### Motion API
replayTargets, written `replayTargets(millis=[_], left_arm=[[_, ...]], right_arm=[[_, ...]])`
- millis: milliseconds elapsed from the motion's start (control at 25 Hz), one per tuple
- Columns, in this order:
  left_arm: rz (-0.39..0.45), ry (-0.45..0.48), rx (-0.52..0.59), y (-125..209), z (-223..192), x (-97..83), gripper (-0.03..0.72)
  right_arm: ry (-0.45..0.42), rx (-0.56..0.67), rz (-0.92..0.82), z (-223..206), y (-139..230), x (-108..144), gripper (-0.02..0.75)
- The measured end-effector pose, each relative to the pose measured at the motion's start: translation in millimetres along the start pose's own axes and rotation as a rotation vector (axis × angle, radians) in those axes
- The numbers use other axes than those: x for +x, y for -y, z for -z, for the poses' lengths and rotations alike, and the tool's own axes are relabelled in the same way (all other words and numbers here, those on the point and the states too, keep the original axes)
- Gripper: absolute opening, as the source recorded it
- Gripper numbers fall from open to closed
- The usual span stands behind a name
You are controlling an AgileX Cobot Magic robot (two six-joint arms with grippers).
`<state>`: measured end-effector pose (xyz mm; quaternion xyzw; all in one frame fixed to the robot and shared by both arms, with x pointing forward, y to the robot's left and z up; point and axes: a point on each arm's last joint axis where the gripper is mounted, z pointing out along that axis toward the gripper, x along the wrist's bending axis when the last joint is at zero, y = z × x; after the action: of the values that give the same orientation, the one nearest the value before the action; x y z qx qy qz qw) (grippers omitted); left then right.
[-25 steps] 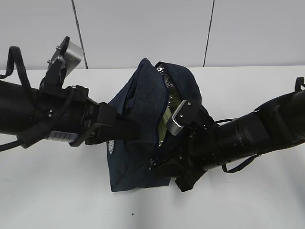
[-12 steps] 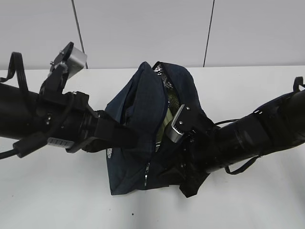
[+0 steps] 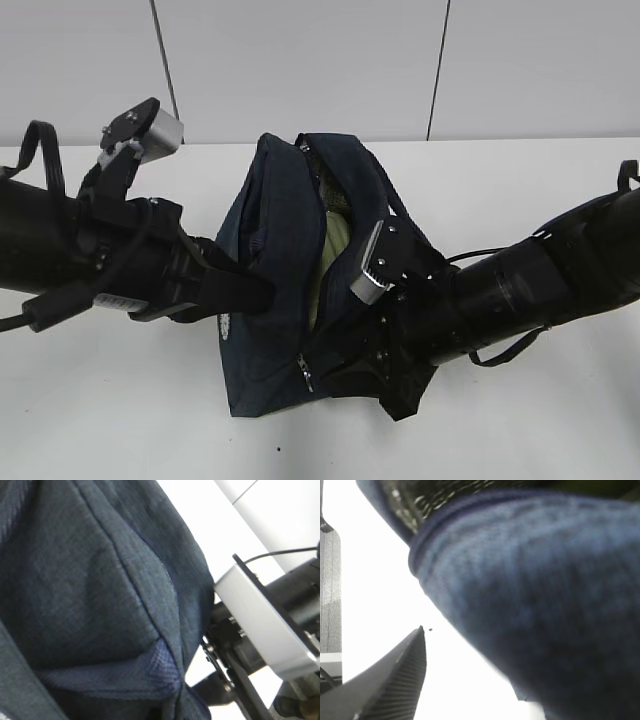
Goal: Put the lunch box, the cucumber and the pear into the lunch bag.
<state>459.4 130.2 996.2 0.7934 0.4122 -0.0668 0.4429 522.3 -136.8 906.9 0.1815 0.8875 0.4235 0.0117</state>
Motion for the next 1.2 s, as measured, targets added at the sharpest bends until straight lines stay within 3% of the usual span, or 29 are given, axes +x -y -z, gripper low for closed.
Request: replayTargets(millis=[160, 280, 760, 1000, 1200], left_arm=[[-0.002, -0.065, -0.031, -3, 1, 5.4, -0.015], [0.011, -0.110, -0.059, -5, 2, 9.4, -0.015], [0.124, -0.166, -0.151, -13, 3, 15.0, -0.015], [0.143, -0.184, -0.167, -14, 4, 16.8, -0.015], [0.173, -0.168, -0.143, -11, -4, 19.9, -0.015]], right_arm=[[-0.017, -0.023, 0.010, 0, -2, 2, 0.482], [-0.020, -0.035, 0.004, 0, -3, 2, 0.515], [-0.021, -0.112, -0.043, -7, -15, 9, 0.538], [0.046, -0.037, -0.077, -31, -13, 20, 0.544], [0.049, -0.033, -0.099, -34, -13, 20, 0.544]])
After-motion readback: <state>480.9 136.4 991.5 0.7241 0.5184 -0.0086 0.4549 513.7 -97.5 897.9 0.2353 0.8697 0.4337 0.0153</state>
